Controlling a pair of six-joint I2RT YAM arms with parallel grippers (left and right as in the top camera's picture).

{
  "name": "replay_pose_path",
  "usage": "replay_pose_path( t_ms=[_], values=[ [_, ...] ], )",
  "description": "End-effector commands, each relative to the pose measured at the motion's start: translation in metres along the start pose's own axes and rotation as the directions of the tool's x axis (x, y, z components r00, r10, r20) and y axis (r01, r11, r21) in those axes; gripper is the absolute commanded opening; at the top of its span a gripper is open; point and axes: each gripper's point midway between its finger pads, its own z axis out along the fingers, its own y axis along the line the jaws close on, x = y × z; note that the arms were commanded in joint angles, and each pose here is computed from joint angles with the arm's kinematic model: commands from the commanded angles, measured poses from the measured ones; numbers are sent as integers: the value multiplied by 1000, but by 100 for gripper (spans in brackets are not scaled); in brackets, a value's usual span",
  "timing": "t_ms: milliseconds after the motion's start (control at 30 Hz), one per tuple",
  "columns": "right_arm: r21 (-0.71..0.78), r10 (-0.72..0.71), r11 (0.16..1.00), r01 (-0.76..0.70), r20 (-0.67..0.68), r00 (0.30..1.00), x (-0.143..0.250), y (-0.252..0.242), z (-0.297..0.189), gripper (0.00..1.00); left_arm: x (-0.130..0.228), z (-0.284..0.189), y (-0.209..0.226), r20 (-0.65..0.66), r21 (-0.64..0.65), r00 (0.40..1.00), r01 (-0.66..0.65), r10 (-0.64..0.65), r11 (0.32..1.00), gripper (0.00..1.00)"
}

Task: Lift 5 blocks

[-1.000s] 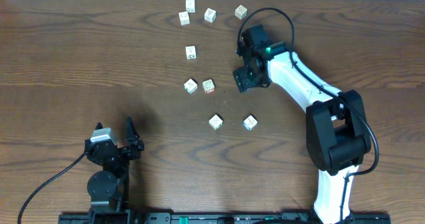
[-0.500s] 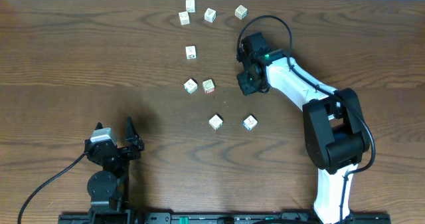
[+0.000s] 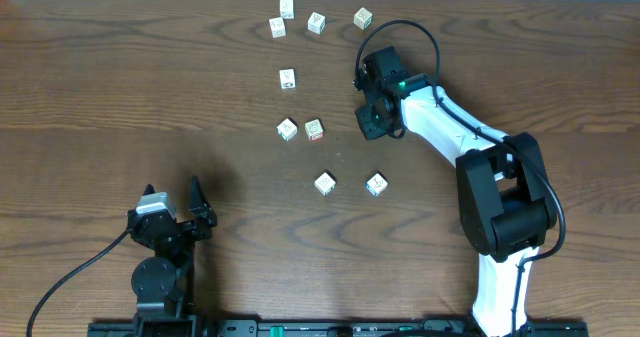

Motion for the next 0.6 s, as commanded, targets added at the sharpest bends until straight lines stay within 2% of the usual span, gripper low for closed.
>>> replay_pose_path(
  t_ms=[0,200,400,500,567],
  values=[
    [3,1,1000,-1,-9,1000,3,-2,3,19,17,1,4,-52,-14,998,-22,21,1000,77],
    [-4,97,995,-97,3,995,0,-2,-25,1,17,1,4,-52,-14,998,-22,21,1000,77],
    [-5,167,986,-167,110,980,-3,-17,-124,1,17,1,4,-53,-14,998,-22,21,1000,77],
    [14,187,982,-190,117,975,14,-27,-142,2,17,1,4,-52,-14,998,-22,21,1000,77],
    [21,218,975,-221,94,971,36,-33,-137,1,17,1,4,-52,-14,998,-22,21,1000,77]
  ],
)
